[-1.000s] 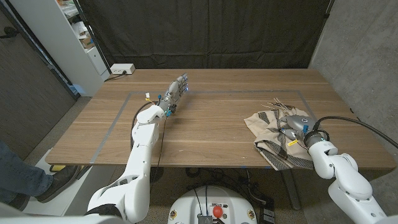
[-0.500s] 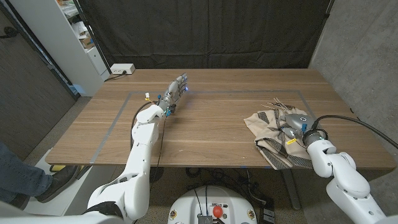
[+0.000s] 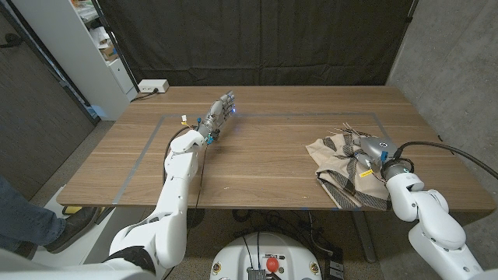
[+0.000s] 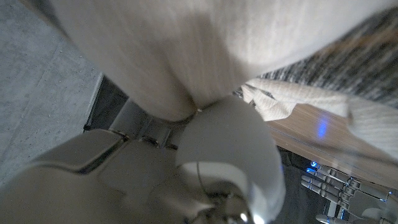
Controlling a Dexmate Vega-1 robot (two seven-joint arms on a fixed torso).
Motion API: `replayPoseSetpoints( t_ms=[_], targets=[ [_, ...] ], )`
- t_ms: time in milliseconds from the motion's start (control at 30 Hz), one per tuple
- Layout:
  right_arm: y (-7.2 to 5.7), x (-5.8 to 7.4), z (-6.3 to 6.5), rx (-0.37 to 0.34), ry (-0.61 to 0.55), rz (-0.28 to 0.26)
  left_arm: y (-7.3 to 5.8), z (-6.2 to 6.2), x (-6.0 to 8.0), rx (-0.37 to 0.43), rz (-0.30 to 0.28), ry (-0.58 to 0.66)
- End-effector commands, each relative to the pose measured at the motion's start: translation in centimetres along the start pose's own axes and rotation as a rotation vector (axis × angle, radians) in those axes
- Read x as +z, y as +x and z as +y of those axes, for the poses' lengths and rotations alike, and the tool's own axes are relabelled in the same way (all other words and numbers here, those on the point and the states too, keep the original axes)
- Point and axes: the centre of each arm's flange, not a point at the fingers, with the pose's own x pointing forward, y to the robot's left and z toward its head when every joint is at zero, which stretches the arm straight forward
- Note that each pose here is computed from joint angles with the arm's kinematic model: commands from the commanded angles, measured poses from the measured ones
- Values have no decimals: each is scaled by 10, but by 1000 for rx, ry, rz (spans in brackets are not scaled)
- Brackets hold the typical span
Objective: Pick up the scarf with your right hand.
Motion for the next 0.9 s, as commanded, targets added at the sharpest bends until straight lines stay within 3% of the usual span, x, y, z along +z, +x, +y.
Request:
replayPoseSetpoints(
  t_ms=[33, 900],
  targets=[
    [-5, 2, -19, -47, -11, 18, 4, 5, 1, -9, -5, -6],
    [-9, 5, -51, -101, -25, 20, 9, 8, 2, -5, -18, -13]
  ],
)
